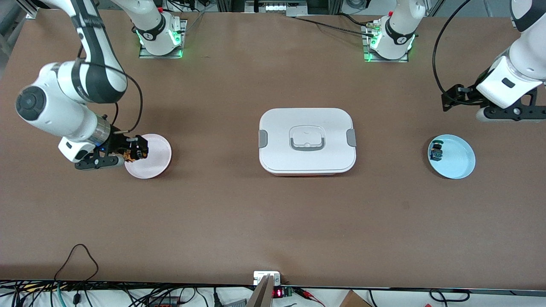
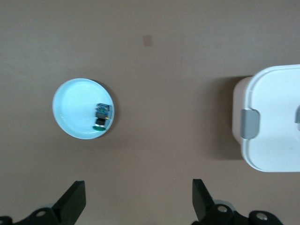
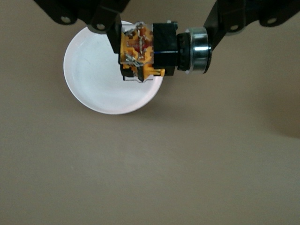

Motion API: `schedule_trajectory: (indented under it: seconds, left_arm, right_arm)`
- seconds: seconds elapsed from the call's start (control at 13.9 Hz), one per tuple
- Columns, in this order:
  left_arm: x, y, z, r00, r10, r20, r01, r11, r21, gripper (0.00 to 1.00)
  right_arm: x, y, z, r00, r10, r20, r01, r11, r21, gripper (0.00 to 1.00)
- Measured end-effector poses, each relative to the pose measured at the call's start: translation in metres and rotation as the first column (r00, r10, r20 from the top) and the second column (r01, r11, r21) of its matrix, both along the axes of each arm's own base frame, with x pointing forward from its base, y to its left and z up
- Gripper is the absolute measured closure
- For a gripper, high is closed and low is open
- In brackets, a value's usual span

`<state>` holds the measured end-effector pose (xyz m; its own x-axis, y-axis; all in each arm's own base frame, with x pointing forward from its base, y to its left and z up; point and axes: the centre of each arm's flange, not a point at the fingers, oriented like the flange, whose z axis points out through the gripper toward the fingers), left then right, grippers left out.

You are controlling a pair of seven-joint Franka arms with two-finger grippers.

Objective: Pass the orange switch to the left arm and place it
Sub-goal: 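Carry the switch above the box while the left gripper reaches toward it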

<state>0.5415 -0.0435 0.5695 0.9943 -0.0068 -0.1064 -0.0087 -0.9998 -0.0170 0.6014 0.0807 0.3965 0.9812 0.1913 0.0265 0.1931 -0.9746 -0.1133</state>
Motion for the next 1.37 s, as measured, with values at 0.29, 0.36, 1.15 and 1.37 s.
schedule_trajectory:
  seconds: [0.29,0.36,1.15,1.37]
  left_arm:
    - [-0.008,-0.011,-0.017,0.992,0.009,-0.128,-0.024,0.993,-0.113,0.00]
    - [-0.007,-0.014,-0.021,0.989,0.010,-0.145,-0.031,0.989,-0.144,0.00]
    - [0.019,-0.081,-0.024,0.954,-0.018,-0.300,-0.248,0.519,-0.818,0.00]
    - [0.028,-0.117,-0.014,0.961,0.005,-0.275,-0.256,0.380,-0.889,0.00]
  right_arm:
    - [0.001,0.056,0.082,0.946,0.271,0.178,-0.295,0.947,0.129,0.28]
    - [-0.003,0.069,0.096,0.925,0.312,0.217,-0.351,0.921,0.171,0.28]
    - [-0.039,0.200,0.127,0.463,0.372,0.805,-0.882,0.289,0.374,0.28]
    - [-0.051,0.240,0.123,0.402,0.251,0.880,-0.913,0.185,0.364,0.28]
